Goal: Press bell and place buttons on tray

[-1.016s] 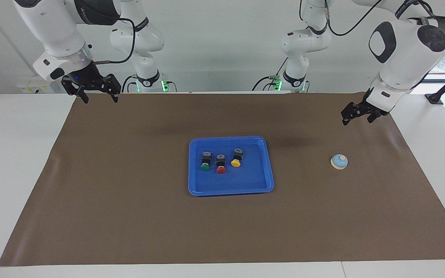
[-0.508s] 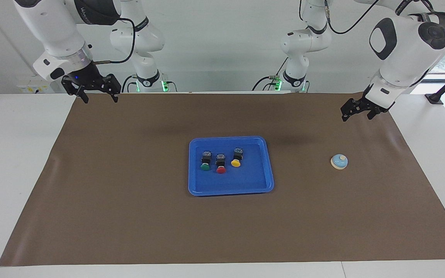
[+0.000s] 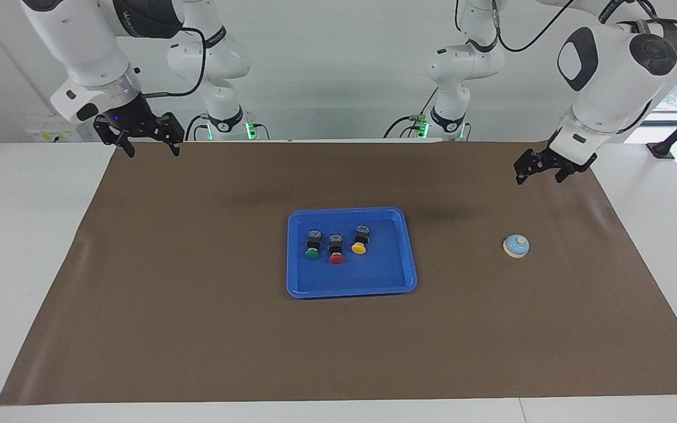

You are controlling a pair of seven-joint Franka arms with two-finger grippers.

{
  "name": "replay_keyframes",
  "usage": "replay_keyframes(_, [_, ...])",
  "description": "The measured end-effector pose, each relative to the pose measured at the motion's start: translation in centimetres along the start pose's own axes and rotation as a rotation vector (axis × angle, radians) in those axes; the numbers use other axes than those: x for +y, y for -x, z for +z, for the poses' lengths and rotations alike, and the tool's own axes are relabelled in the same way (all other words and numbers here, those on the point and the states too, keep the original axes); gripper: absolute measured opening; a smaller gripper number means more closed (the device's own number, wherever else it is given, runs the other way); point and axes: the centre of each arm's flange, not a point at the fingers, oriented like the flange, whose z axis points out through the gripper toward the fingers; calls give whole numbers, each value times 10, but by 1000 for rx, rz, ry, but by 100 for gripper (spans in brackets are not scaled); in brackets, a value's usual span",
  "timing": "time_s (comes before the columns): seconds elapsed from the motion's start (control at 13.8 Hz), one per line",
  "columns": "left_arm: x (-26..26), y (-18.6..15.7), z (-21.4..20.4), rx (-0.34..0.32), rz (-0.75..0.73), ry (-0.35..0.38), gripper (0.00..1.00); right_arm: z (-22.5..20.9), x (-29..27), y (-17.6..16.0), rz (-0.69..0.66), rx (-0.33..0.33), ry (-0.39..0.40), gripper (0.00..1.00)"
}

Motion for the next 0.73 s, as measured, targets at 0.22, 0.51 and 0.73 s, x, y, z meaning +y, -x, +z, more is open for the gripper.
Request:
replay_keyframes(0.22, [0, 0, -14, 14, -1, 0, 100, 0, 0, 0, 0, 0, 0, 100])
replay_keyframes(0.51, [-1, 5, -37, 17, -1, 0, 100, 0, 0, 0, 0, 0, 0, 100])
replay_keyframes(0.73, [-1, 5, -42, 24, -2, 0, 100, 0, 0, 0, 0, 0, 0, 100])
